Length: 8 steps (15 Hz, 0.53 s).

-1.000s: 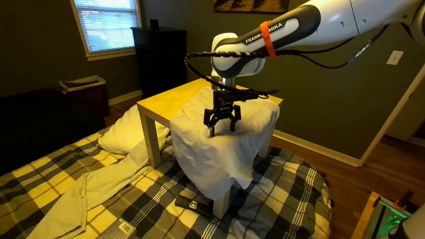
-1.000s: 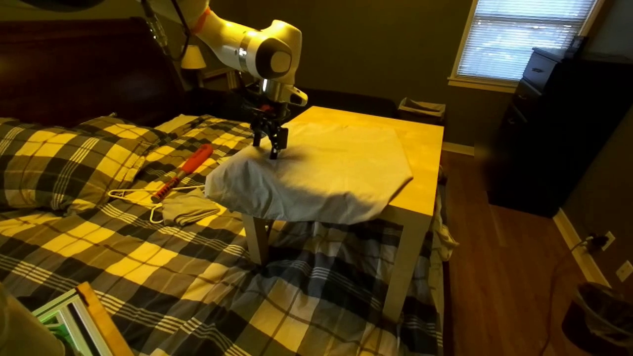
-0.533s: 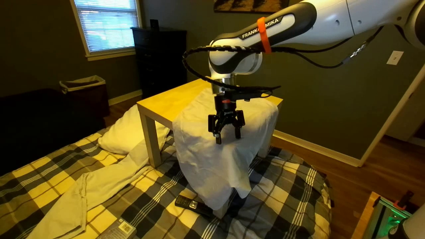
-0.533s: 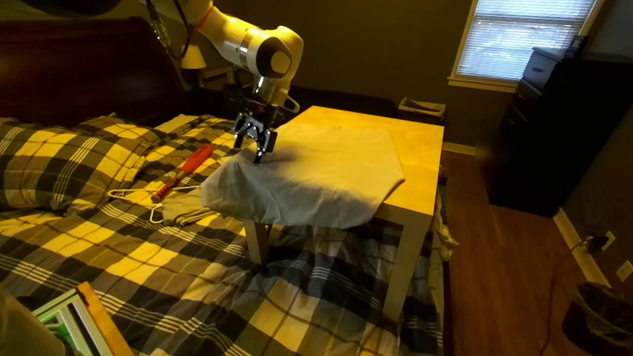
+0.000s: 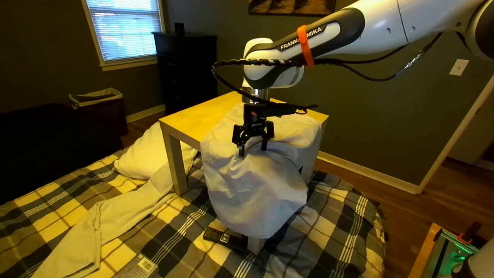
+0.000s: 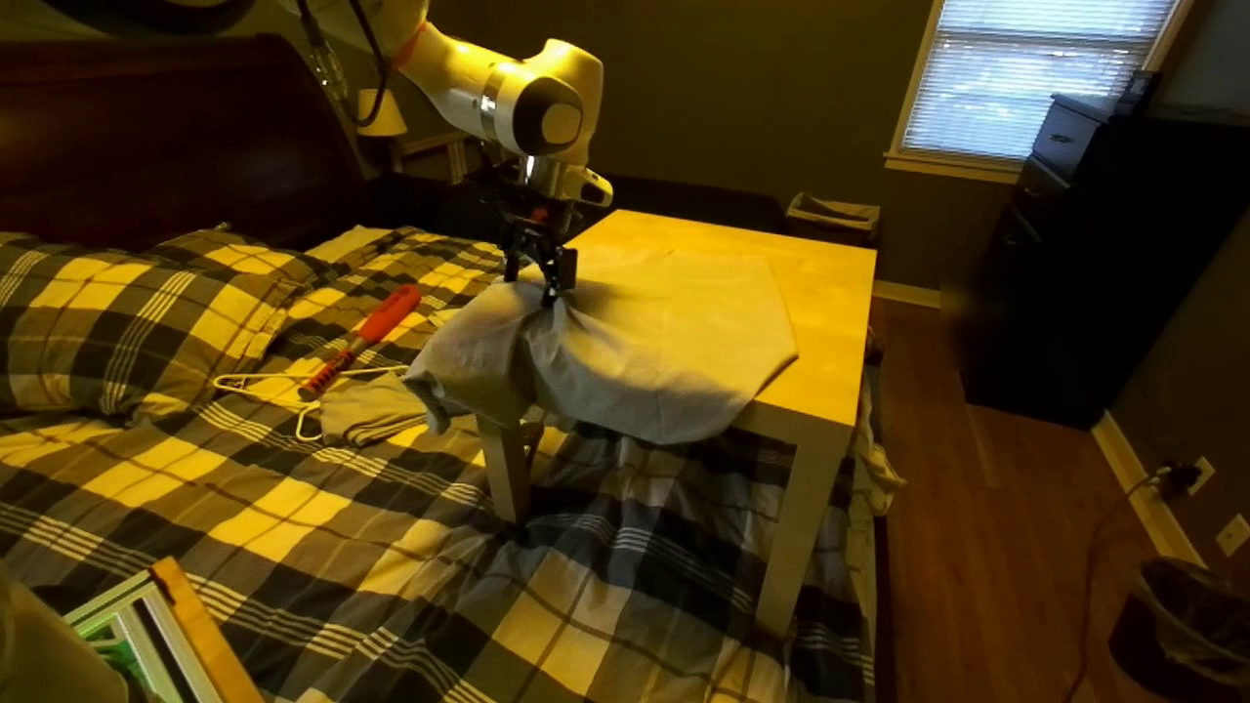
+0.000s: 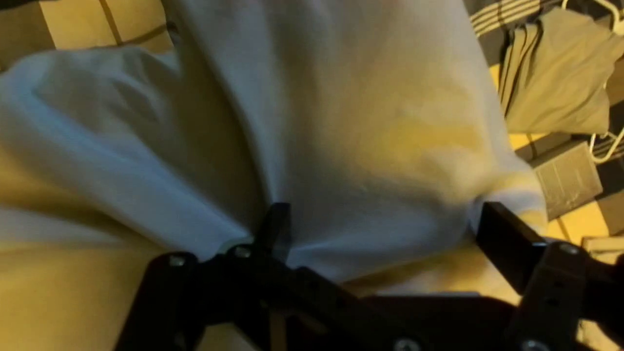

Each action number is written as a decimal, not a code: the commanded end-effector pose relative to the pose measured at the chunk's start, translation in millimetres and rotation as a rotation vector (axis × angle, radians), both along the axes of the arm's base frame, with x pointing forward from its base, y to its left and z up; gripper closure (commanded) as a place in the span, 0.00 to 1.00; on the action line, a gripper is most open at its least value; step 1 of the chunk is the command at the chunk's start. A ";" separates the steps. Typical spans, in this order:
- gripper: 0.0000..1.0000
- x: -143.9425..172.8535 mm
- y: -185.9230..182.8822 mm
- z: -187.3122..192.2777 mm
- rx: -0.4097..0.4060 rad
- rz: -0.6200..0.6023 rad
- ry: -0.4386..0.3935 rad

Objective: Spread the white pillow case across the table

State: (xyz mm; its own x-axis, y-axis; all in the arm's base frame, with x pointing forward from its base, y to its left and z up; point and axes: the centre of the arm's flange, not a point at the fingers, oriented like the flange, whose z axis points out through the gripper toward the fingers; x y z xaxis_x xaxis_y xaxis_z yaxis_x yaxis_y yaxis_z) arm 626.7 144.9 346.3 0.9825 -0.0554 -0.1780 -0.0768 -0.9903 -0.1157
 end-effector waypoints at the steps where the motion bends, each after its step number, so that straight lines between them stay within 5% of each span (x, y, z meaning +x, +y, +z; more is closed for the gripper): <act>1: 0.00 19.0 -4.1 -24.5 -0.075 -0.139 -0.087; 4: 0.00 28.1 -9.2 -30.4 -0.152 -0.265 -0.132; 8: 0.00 36.2 -17.0 -23.6 -0.131 -0.462 -0.170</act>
State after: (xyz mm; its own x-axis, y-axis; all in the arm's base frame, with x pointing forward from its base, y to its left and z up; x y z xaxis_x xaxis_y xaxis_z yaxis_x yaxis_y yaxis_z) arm 652.5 133.0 334.6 0.9189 -0.3942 -0.0143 -0.3944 -0.9184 -0.0315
